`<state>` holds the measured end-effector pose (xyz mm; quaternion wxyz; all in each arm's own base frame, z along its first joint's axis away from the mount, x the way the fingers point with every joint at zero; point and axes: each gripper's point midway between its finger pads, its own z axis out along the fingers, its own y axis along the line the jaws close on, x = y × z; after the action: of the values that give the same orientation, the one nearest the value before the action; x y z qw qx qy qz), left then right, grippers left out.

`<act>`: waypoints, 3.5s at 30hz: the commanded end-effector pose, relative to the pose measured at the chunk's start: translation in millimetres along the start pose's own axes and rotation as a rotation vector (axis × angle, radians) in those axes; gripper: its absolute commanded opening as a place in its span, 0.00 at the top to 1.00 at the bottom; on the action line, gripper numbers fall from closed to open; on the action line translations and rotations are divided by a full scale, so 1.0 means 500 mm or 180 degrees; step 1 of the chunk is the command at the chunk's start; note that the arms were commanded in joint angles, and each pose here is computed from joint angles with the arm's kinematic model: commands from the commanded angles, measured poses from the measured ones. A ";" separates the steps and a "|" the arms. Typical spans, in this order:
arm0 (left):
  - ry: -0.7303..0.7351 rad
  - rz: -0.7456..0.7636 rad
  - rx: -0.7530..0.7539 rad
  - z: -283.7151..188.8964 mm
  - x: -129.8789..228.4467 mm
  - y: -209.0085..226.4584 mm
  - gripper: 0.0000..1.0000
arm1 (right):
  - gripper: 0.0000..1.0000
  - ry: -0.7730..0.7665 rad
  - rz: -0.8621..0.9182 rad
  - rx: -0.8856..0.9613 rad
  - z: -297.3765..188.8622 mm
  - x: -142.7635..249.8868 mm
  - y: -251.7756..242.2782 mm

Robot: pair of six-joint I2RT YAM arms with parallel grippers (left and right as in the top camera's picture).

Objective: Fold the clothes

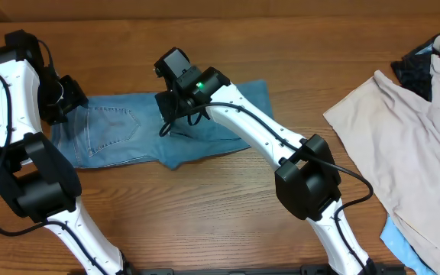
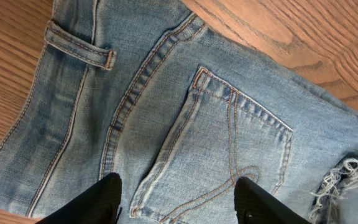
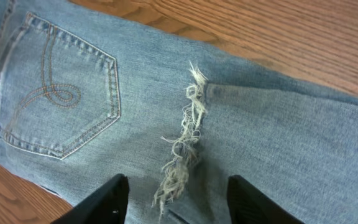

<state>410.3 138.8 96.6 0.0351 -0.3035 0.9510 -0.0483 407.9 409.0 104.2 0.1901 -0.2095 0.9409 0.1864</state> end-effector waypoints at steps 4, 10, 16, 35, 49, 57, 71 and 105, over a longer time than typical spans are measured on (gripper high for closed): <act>-0.0030 0.0127 -0.0037 -0.005 -0.005 -0.003 0.36 | 0.41 -0.0029 0.0056 0.0116 -0.018 -0.018 -0.044; -0.0069 0.0112 -0.0337 -0.008 -0.009 0.031 0.26 | 0.39 0.0288 0.0316 0.0582 -0.039 0.020 -0.170; -0.0026 0.0106 -0.0616 -0.012 0.000 0.062 0.10 | 0.39 0.0683 0.0573 0.0732 -0.065 0.071 -0.251; -0.0003 -0.0361 -0.0287 0.033 -0.048 0.196 0.09 | 0.39 0.0865 0.0682 0.0817 -0.084 0.094 -0.298; 0.0487 -0.0067 0.0168 0.201 -0.034 0.167 0.08 | 0.39 0.0881 0.0684 0.0821 -0.085 0.097 -0.298; 0.0731 -0.0075 0.0159 0.264 -0.009 0.175 0.20 | 0.39 0.0886 0.0685 0.0821 -0.085 0.097 -0.298; 0.0730 -0.0076 0.0170 0.261 -0.010 0.176 0.96 | 0.39 0.0887 0.0683 0.0822 -0.085 0.098 -0.298; -0.1230 0.0529 0.1195 -0.368 -0.093 -0.100 0.96 | 0.37 0.0723 0.1171 0.0825 -0.114 0.076 -0.443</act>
<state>446.3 189.1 258.2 0.2510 -0.2603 0.9236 -0.1273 463.1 171.8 73.3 0.0680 -0.0155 0.9963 0.0503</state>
